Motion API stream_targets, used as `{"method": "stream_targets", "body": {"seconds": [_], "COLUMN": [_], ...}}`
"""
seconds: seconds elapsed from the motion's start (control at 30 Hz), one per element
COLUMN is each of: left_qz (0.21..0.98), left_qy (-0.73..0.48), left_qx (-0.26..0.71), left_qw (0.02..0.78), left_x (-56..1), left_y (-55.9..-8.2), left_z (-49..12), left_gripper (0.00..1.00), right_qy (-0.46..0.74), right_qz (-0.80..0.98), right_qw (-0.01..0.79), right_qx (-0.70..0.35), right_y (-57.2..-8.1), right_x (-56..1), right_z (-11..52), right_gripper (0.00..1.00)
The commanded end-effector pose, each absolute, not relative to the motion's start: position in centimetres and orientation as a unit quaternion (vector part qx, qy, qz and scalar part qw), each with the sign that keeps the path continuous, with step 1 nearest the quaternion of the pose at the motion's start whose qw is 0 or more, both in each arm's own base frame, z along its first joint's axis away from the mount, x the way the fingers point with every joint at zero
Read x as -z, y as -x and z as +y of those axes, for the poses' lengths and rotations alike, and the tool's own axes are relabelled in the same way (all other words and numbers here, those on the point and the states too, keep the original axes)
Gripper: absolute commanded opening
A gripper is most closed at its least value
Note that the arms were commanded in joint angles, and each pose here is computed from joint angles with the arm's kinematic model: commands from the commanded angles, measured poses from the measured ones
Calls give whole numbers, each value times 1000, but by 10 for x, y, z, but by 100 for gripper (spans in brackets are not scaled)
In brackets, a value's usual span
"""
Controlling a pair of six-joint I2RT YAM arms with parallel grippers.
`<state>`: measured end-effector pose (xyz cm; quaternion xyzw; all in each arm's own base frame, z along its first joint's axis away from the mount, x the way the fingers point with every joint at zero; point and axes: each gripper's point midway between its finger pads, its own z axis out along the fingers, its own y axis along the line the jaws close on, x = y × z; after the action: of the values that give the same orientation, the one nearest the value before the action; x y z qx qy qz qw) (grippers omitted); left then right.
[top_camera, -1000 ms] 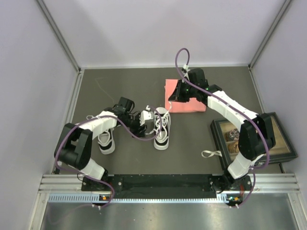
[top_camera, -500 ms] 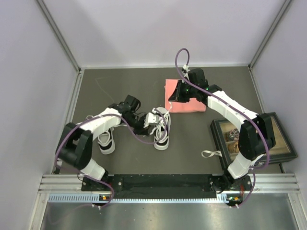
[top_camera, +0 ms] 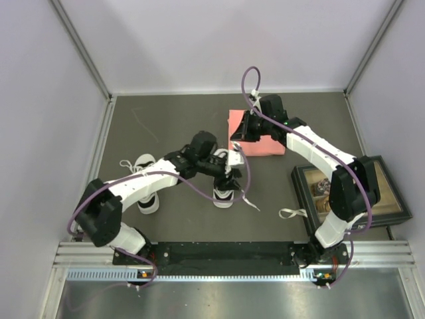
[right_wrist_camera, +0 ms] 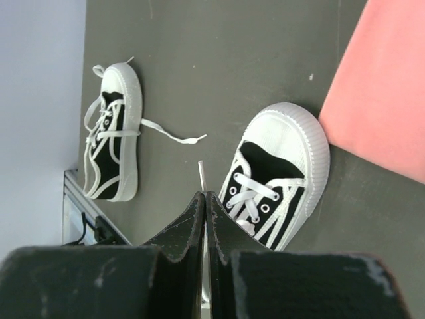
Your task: Tie the shoes
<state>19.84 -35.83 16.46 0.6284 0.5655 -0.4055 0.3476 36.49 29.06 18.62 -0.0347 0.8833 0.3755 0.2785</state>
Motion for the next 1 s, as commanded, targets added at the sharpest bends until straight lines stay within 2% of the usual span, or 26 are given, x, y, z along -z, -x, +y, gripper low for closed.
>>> {"method": "stream_targets", "body": {"seconds": [0.0, 0.07, 0.17, 0.5, 0.73, 0.83, 0.87, 0.9, 0.93, 0.97], "left_qz": [597, 615, 653, 693, 715, 719, 719, 722, 724, 726], "left_qy": [-543, -487, -431, -353, -298, -281, -278, -274, -268, -264], "left_qx": [408, 403, 375, 394, 400, 412, 414, 416, 419, 419], "left_qw": [428, 471, 498, 490, 489, 484, 484, 480, 478, 477], "left_x": [-213, -231, -222, -205, -196, -194, -196, -194, -192, -191], "left_y": [-231, -254, -281, -322, -340, -344, -345, -345, -347, -348], "left_z": [-322, -304, -293, -293, -291, -291, -291, -290, -288, -286], "left_gripper": [56, 57, 57, 57, 50, 31, 16, 9, 3, 0], "right_qy": [60, 64, 79, 128, 136, 137, 136, 133, 134, 134], "right_qz": [851, 849, 838, 812, 805, 804, 806, 810, 814, 816], "right_qw": [311, 306, 304, 295, 295, 297, 294, 292, 293, 294], "right_qx": [-418, -427, -446, -487, -496, -496, -495, -491, -485, -480], "right_y": [-372, -371, -368, -353, -346, -345, -344, -343, -342, -340], "right_x": [-222, -223, -228, -249, -258, -260, -258, -257, -255, -255], "right_z": [308, 310, 319, 351, 354, 352, 352, 350, 347, 344], "right_gripper": [0, 0, 0, 0, 0, 0, 0, 1, 10, 15]}}
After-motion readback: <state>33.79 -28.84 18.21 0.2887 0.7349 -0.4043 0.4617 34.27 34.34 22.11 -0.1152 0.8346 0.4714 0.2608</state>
